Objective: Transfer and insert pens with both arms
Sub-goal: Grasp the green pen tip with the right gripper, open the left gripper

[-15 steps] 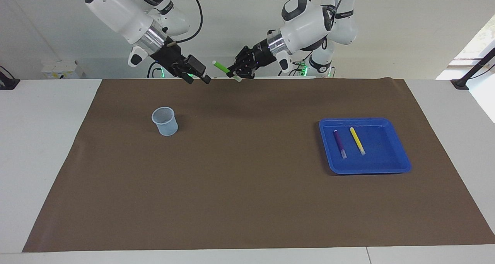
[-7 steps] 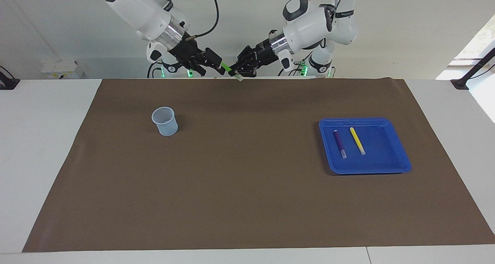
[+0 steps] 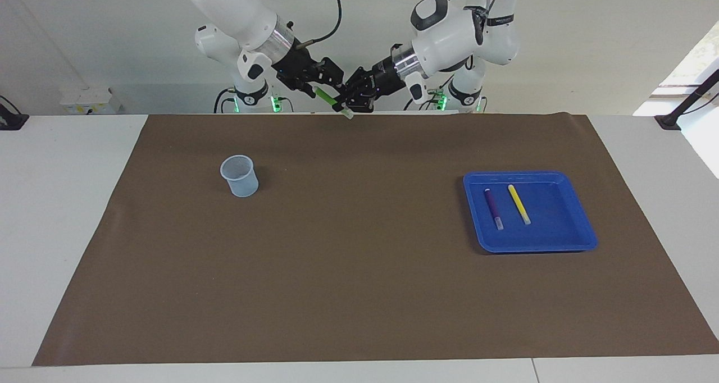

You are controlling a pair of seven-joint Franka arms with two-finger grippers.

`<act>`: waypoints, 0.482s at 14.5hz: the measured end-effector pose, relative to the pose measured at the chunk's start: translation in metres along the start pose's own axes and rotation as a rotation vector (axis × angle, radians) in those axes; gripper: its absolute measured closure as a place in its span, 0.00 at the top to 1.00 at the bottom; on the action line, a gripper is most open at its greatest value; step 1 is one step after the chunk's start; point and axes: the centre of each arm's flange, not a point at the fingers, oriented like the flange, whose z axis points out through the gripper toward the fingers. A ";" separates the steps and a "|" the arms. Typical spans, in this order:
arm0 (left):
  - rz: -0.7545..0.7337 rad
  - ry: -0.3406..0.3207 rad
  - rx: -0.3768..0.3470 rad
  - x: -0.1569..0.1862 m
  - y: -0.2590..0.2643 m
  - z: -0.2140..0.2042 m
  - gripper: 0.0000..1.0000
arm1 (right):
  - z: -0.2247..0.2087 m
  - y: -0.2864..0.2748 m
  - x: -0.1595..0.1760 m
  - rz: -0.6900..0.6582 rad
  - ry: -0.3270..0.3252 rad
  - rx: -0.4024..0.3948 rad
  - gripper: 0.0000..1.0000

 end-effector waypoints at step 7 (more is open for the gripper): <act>-0.001 0.000 -0.001 0.000 0.000 0.000 0.17 | -0.003 0.002 0.004 0.005 0.016 0.004 0.67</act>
